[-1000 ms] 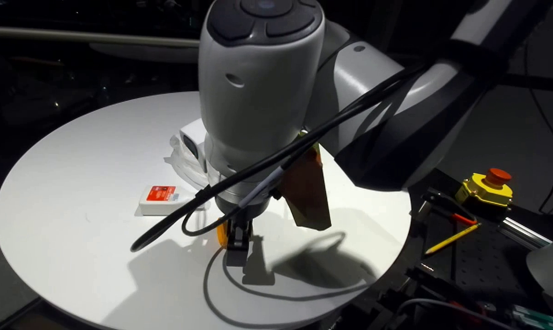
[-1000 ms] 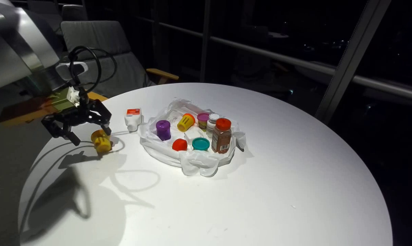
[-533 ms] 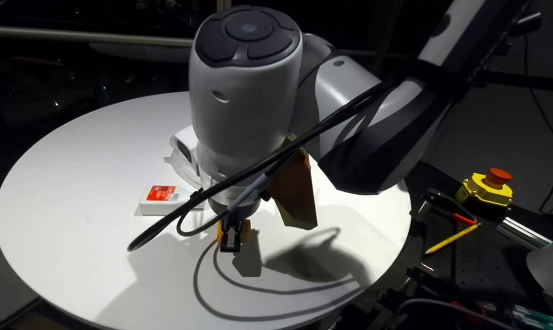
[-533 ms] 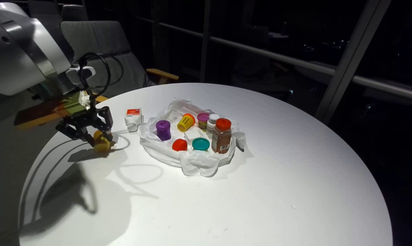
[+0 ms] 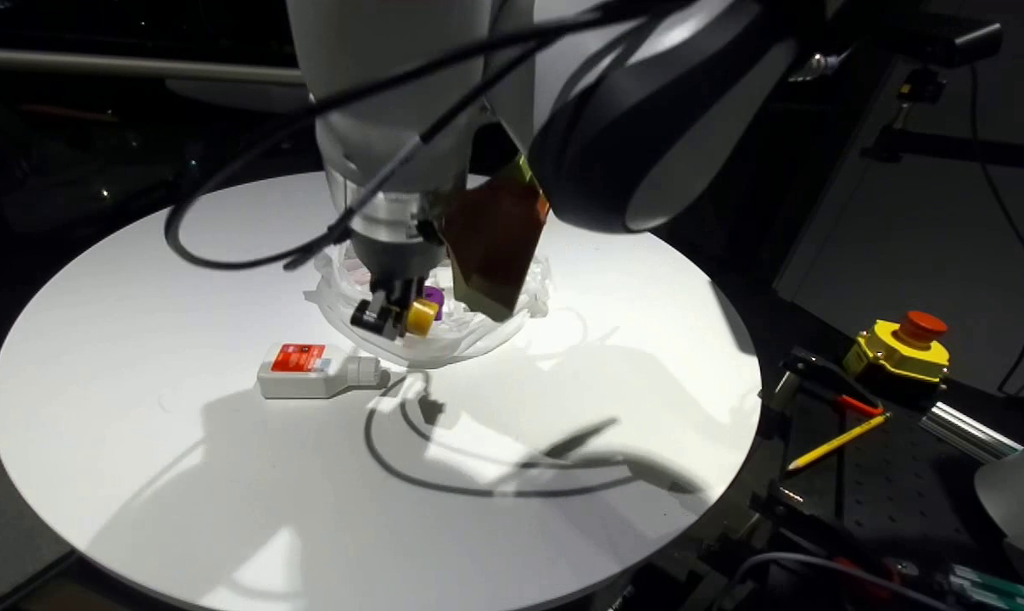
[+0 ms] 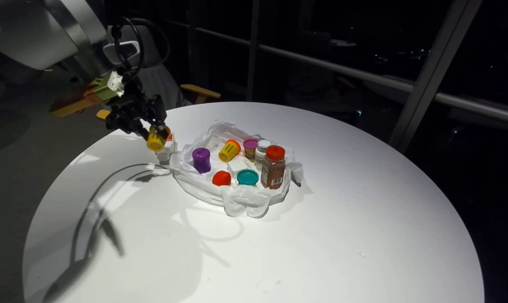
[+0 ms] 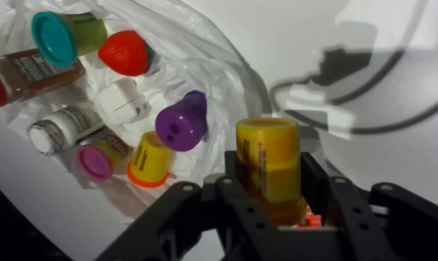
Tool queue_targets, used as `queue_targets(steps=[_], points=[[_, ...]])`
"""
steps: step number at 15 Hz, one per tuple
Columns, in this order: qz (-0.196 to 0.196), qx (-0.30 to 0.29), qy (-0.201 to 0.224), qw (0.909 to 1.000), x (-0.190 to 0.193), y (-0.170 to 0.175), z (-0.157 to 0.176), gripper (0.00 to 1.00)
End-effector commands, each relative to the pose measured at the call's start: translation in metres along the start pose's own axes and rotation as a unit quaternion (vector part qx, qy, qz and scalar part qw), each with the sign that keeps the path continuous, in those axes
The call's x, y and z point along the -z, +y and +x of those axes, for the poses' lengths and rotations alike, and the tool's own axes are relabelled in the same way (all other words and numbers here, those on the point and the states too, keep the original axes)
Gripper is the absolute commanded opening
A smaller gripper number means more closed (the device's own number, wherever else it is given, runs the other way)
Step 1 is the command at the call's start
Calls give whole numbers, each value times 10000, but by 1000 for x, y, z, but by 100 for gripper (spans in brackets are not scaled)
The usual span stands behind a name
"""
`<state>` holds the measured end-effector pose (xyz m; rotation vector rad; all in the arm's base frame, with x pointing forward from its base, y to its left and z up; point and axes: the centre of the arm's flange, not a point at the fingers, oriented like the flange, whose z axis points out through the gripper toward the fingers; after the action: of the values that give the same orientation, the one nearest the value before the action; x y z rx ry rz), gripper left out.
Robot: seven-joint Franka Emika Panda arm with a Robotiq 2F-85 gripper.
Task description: Put all the objects on the table into the plastic bag.
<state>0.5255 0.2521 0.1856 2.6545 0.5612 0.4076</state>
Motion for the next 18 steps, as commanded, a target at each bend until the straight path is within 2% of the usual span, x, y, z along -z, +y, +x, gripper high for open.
queue_targets(steps=[1,5,9,11,15,16,17,18], points=[[-314,-930,210,9949,14,52,28,19],[-547,-2007,218,9779,-10,101,42,19],[-823,-3028,5,9495,-52,140,44,19],[-859,-3365,-157,9376,-73,151,42,19],[-772,-3781,-409,9216,-103,160,36,19],[-772,-3844,-453,9188,-108,161,36,49],[-757,-3878,-457,9175,-104,159,35,70],[-758,-3896,-437,9168,-101,157,36,77]])
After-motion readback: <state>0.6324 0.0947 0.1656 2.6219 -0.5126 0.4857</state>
